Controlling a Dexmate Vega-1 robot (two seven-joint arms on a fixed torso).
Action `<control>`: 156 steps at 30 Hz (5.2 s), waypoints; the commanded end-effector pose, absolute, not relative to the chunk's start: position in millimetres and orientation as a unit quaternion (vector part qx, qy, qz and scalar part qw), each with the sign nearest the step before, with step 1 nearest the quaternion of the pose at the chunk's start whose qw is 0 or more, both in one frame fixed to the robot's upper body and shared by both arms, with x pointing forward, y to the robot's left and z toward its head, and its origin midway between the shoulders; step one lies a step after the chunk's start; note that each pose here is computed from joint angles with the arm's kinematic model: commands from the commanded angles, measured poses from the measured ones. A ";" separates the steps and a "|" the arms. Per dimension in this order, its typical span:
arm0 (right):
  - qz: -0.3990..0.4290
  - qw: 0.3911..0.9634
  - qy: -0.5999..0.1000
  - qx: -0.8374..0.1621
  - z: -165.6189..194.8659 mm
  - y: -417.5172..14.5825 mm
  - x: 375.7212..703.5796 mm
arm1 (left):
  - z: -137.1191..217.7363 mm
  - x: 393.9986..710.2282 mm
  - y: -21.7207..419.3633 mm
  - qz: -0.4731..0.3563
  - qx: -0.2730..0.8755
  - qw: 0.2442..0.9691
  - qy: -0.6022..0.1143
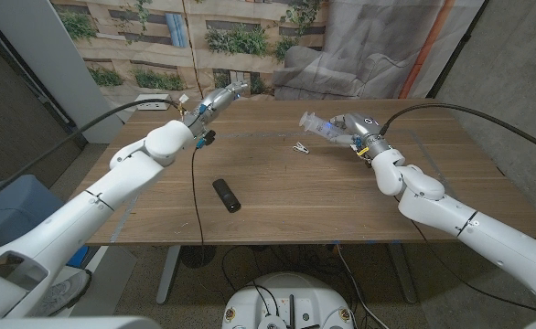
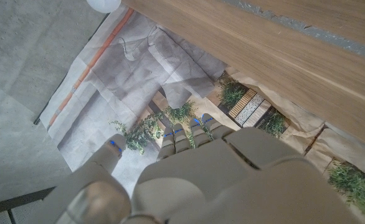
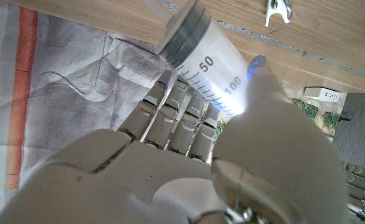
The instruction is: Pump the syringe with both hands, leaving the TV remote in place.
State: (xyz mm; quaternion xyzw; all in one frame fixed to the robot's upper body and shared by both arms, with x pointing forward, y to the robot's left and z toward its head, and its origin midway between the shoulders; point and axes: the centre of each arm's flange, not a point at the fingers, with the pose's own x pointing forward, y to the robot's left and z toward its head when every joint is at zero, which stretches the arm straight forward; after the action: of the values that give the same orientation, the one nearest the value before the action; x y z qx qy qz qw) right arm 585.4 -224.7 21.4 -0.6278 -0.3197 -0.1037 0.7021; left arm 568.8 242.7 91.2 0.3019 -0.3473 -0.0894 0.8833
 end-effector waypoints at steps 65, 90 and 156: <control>0.016 0.584 -0.247 -0.773 -9.7 -267.7 638.7 | -31.3 642.1 275.5 -0.017 -0.023 0.953 -0.302; 0.059 0.579 -0.209 -0.786 2.1 -260.9 640.2 | -35.3 636.7 279.0 -0.011 -0.018 0.956 -0.293; 0.100 0.773 -0.231 -0.582 21.9 -258.6 623.0 | -31.3 649.1 282.5 -0.032 -0.009 0.953 -0.301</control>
State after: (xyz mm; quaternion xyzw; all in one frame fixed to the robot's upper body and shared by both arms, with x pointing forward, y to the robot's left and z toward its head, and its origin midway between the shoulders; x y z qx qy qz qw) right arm 625.6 -254.4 31.4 -0.6863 -0.1988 0.1334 0.6868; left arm 653.7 281.7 -34.8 -0.0113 -0.2912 -0.0308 0.9561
